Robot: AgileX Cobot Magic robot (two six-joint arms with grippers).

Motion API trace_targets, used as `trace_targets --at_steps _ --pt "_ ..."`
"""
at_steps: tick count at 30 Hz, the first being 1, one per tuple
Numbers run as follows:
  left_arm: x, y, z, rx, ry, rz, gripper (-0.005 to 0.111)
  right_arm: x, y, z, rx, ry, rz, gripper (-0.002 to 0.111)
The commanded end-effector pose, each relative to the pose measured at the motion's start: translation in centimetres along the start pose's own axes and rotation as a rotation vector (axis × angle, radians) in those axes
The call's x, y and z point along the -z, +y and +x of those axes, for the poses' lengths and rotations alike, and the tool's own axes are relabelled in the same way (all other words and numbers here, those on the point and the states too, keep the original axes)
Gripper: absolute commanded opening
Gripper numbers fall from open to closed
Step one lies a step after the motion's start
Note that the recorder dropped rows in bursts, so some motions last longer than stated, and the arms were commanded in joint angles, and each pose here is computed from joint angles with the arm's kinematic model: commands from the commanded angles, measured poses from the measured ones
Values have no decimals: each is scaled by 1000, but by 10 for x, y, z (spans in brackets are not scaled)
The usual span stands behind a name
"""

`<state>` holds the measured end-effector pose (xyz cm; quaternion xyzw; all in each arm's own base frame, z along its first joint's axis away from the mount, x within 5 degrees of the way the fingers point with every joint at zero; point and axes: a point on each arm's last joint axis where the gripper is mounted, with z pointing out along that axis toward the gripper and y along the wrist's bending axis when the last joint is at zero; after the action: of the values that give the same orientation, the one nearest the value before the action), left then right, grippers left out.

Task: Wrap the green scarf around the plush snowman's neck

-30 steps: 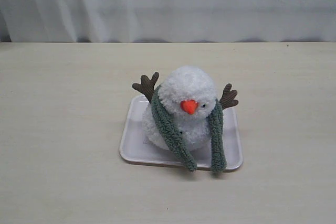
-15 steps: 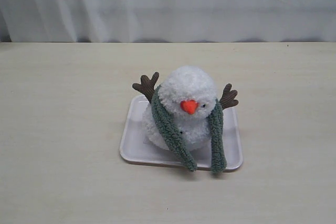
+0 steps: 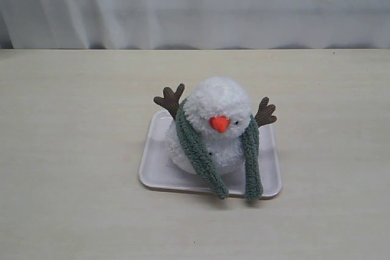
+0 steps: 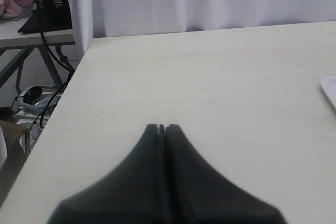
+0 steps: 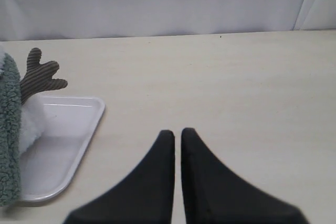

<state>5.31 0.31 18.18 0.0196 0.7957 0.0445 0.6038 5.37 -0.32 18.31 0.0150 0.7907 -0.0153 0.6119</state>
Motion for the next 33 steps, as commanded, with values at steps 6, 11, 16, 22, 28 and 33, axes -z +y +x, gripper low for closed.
trace_targets --at_steps 6,11,16,22,28,33 --pt "0 0 0 5 -10 -1 0 0 0 1 -11 7 -1 4" --pt "0 0 0 5 -12 -1 0 0 0 1 -19 7 -1 4" --pt "0 0 0 5 -12 -1 0 0 0 1 -61 7 -1 4" --pt "0 0 0 5 -12 -1 0 0 0 1 -57 7 0 4" --pt "0 0 0 5 -12 -1 0 0 0 1 -59 4 -1 4" --pt "0 0 0 5 -12 -1 0 0 0 1 -59 4 -1 4"
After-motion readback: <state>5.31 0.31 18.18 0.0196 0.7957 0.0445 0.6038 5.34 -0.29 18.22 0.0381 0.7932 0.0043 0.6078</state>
